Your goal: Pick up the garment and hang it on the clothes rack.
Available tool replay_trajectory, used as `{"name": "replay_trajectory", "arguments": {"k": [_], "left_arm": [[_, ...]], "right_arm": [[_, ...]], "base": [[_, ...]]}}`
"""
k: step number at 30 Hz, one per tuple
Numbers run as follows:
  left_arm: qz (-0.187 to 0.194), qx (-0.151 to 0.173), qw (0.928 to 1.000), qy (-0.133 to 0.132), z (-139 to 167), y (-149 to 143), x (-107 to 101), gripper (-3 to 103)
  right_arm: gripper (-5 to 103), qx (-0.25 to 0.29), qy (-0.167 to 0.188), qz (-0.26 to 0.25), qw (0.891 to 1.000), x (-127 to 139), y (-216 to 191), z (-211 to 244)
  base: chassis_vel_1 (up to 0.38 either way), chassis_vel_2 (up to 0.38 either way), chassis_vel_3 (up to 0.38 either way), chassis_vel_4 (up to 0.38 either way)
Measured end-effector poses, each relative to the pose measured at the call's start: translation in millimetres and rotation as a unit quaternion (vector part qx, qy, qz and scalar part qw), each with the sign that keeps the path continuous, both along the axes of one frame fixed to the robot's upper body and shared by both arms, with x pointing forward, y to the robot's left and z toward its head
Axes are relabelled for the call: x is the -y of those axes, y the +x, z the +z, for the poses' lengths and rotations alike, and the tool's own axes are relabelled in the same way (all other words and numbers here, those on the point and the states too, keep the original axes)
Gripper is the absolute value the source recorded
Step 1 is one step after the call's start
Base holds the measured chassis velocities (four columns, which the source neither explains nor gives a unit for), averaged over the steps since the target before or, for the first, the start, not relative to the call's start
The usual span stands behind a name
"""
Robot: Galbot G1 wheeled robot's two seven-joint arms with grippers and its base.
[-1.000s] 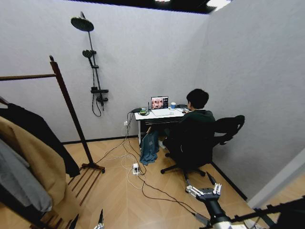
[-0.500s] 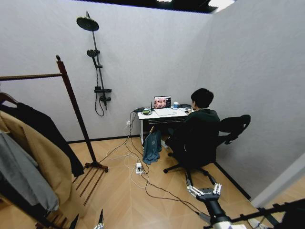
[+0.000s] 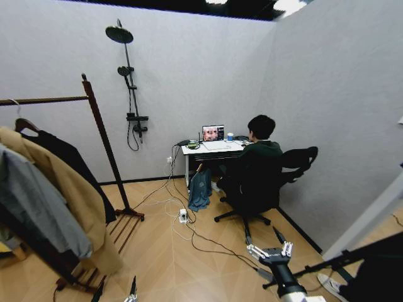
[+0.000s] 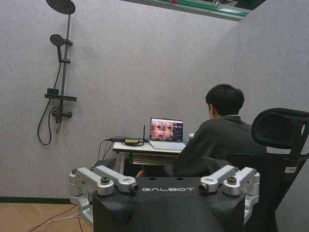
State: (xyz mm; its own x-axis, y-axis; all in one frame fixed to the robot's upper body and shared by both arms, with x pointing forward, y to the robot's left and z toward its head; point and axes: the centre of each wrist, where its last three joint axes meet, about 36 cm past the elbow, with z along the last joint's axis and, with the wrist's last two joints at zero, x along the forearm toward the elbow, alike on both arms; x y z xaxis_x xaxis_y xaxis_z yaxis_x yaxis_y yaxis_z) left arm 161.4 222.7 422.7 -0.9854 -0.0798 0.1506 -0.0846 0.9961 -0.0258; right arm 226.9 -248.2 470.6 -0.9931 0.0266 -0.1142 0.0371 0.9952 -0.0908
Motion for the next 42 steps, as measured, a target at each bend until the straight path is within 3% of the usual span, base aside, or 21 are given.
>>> {"name": "replay_trajectory", "arguments": {"k": [25,33,42], "left_arm": [[0.000,0.000,1.0000,0.000,0.0,-0.1,-0.1,100],[0.000,0.000,1.0000,0.000,0.0,0.0,0.1,100],[0.000,0.000,1.0000,0.000,0.0,0.0,0.1,100]], "right_arm": [[100,0.000,0.000,0.000,1.000,0.0,-0.1,0.0],[100,0.000,0.000,0.000,1.000,0.0,0.0,0.0],[100,0.000,0.000,0.000,1.000,0.0,0.1,0.0]], "base": [[0.323,-0.324,-0.331,0.336],[-0.012,-0.039,-0.065,0.083],[-0.135,-0.054,0.178,0.060]]}}
